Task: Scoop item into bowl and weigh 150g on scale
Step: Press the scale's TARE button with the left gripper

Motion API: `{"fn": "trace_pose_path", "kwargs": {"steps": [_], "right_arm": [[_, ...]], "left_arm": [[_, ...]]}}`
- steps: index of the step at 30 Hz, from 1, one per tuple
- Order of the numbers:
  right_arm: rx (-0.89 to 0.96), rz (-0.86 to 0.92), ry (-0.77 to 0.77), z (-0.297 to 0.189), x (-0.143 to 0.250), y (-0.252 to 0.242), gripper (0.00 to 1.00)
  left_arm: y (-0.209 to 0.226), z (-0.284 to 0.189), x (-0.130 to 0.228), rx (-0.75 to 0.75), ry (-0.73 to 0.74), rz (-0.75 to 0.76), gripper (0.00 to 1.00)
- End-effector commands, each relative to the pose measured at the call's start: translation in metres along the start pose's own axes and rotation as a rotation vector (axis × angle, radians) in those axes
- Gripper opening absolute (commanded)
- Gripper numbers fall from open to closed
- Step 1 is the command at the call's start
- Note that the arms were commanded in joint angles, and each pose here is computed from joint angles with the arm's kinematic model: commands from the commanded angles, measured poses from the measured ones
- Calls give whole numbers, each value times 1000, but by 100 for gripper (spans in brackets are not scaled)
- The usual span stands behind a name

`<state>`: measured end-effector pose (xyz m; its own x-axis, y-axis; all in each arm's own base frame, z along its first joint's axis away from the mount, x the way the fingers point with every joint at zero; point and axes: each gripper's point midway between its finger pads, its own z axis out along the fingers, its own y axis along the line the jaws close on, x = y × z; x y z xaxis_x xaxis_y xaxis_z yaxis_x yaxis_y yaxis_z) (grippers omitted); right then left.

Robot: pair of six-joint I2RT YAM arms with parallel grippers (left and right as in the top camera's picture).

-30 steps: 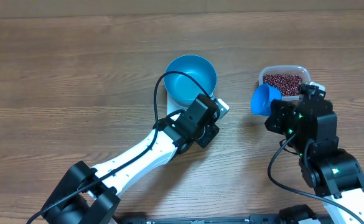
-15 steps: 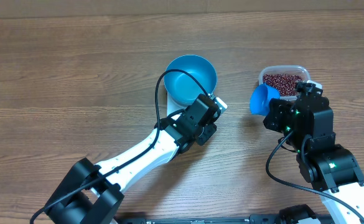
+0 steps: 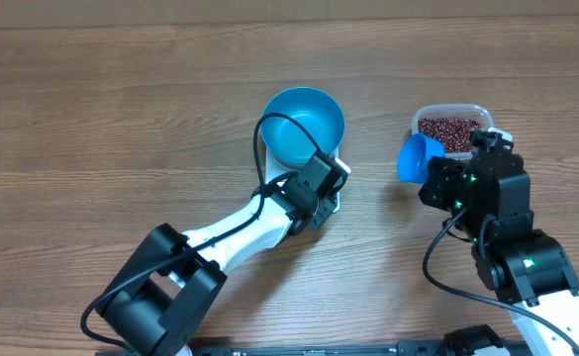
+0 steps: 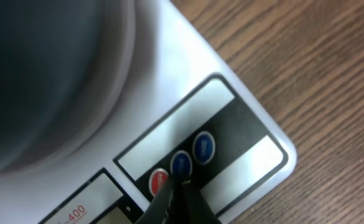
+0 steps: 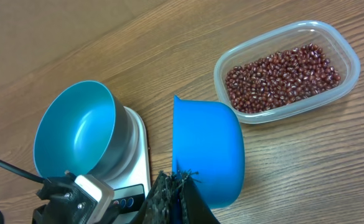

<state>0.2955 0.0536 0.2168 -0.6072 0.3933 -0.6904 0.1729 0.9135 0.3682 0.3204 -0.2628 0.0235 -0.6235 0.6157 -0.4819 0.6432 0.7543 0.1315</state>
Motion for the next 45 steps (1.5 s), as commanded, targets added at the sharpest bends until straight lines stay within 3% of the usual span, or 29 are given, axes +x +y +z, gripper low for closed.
{"fn": "trace_pose_path", "kwargs": {"steps": [1,28,45], "right_arm": [[-18,12,-43,-8,-15,7,4],[-18,12,-43,-8,-15,7,4],[-18,12,-43,-8,-15,7,4]], "left_arm": [[6,3,0,-33,-5,-17,4],[17,2,-1,-99,-13,-89,4],[11,3,7,-66,23,-78,4]]}}
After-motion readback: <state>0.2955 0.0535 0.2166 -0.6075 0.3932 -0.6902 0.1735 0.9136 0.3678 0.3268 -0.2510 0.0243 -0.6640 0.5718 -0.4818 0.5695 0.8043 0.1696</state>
